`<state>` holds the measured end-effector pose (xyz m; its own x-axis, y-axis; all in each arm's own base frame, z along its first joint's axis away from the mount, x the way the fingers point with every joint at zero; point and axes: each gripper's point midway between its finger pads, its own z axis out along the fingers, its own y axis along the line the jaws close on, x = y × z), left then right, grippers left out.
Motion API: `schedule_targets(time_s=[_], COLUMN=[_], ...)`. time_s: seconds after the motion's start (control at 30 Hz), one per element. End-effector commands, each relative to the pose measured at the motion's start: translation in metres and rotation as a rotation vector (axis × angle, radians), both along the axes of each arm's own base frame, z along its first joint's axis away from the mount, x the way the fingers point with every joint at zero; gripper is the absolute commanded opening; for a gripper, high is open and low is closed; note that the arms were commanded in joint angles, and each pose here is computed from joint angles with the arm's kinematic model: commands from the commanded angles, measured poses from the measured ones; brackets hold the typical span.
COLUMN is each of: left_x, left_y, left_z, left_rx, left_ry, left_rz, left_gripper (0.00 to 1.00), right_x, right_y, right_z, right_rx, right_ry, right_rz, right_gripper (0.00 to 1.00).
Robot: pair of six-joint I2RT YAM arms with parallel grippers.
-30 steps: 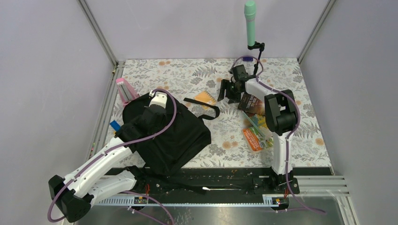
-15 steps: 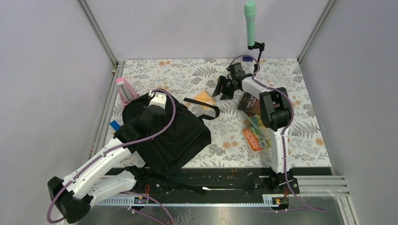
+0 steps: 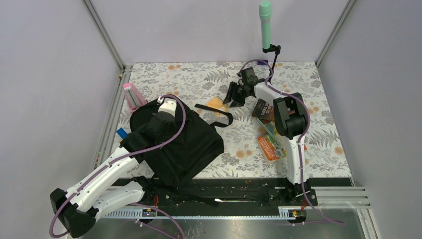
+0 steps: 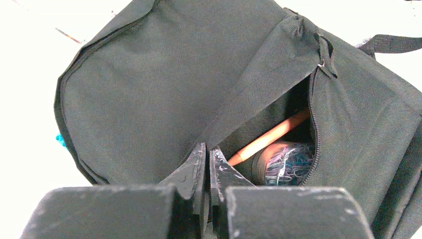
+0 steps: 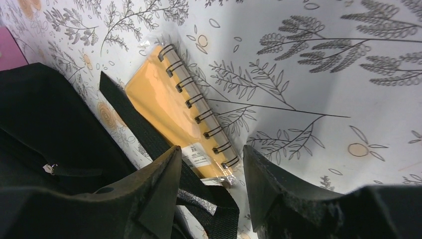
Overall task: Pack the student bag
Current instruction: Move the stationery to the center of the board.
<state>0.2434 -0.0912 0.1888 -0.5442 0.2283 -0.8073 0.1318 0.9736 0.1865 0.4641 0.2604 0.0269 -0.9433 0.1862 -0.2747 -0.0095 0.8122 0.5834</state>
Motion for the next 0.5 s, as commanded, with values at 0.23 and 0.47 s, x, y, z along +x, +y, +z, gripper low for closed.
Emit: schedule_targets(time_s=[0.23, 0.47], left_x=[0.0115, 0.0111], left_y=[-0.0067, -0.0053], left_z=[0.0418, 0.0418], left_rx=[-0.105, -0.105], left_ry=[-0.127, -0.13], left_rz=[0.012, 0.016], left_gripper=[0.0, 0.0], right_x=[-0.0037, -0.0076], right_y=[0.0085, 0.0024], right_z=[-0.0018, -0.0024], right_rx=[-0.065, -0.1], right_ry=[0.006, 0.005], right_rz=[0.002, -0.027], right_gripper=[0.46, 0.2])
